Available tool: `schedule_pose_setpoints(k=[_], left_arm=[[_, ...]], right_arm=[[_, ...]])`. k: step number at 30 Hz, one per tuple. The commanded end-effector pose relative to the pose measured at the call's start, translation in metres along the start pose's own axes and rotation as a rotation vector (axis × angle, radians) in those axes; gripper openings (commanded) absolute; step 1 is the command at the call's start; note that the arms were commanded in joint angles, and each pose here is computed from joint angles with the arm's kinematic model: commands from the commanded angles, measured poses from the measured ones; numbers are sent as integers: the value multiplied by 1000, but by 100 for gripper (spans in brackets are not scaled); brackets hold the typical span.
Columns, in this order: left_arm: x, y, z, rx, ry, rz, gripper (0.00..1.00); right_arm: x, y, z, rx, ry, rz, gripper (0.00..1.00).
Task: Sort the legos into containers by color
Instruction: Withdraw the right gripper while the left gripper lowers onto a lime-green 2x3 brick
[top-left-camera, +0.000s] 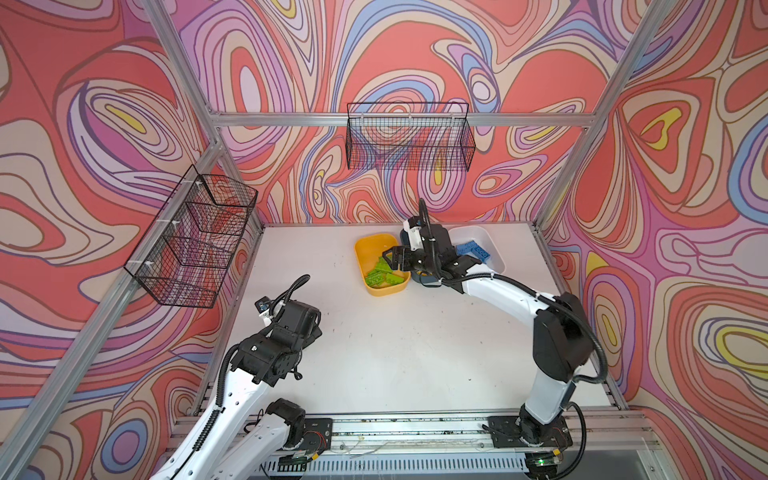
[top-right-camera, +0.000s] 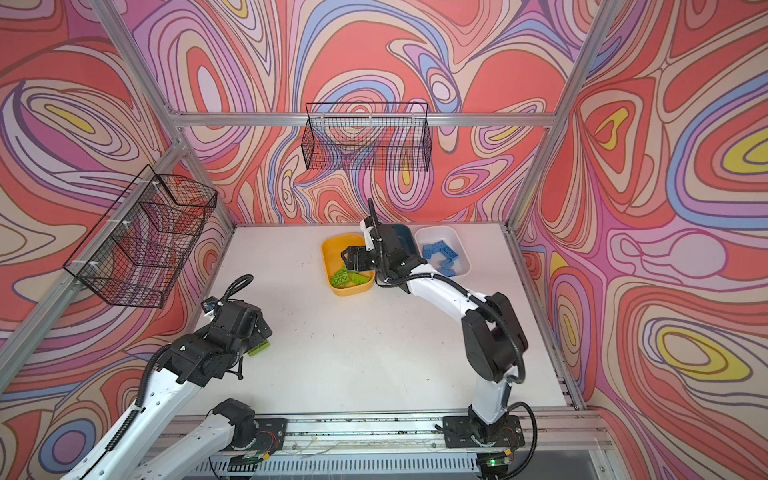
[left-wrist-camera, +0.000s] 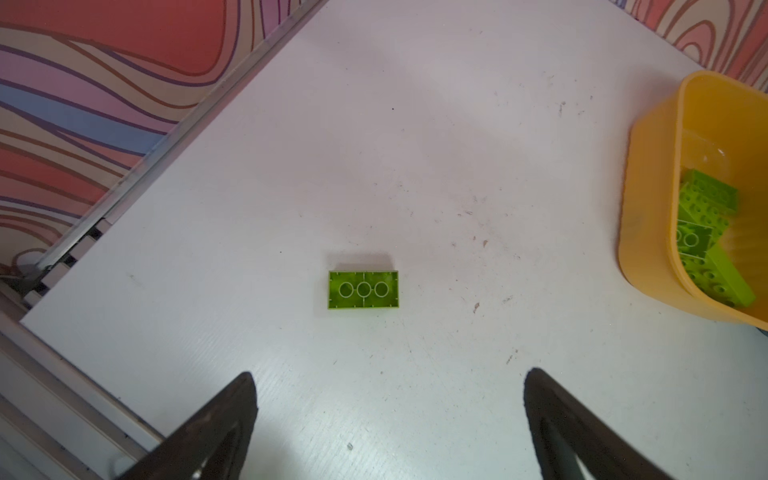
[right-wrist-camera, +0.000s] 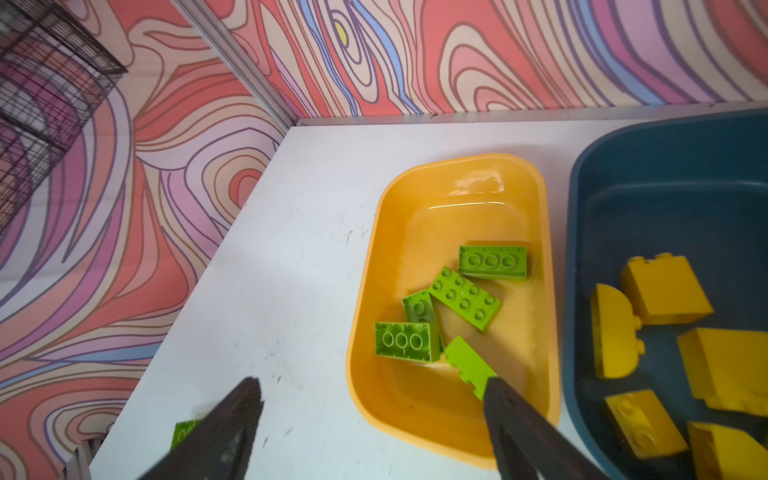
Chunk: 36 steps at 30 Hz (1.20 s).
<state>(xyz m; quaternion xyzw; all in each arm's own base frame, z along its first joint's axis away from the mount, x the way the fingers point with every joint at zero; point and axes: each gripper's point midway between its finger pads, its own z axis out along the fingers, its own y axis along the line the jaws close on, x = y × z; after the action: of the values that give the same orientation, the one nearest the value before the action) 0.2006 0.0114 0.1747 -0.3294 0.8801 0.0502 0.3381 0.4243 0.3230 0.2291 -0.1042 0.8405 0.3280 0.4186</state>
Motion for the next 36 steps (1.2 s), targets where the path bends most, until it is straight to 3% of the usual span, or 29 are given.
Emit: schedule_pose_setpoints(k=[1, 8, 13, 20, 26, 36], left_arm=[[-3, 21, 4, -114, 21, 25, 100], [7, 37, 33, -232, 116, 5, 100], [25, 40, 60, -288, 189, -16, 100], [42, 23, 95, -241, 249, 94, 100], [51, 13, 108, -176, 256, 92, 100], [65, -1, 130, -146, 377, 107, 98]], right_arm=[[6, 6, -28, -57, -68, 31, 88], [81, -17, -65, -86, -45, 100, 88], [109, -22, -71, -112, -9, 134, 87], [115, -14, -73, -173, -4, 149, 86], [117, -11, -75, -195, -3, 159, 86], [117, -11, -76, -199, -6, 162, 86]])
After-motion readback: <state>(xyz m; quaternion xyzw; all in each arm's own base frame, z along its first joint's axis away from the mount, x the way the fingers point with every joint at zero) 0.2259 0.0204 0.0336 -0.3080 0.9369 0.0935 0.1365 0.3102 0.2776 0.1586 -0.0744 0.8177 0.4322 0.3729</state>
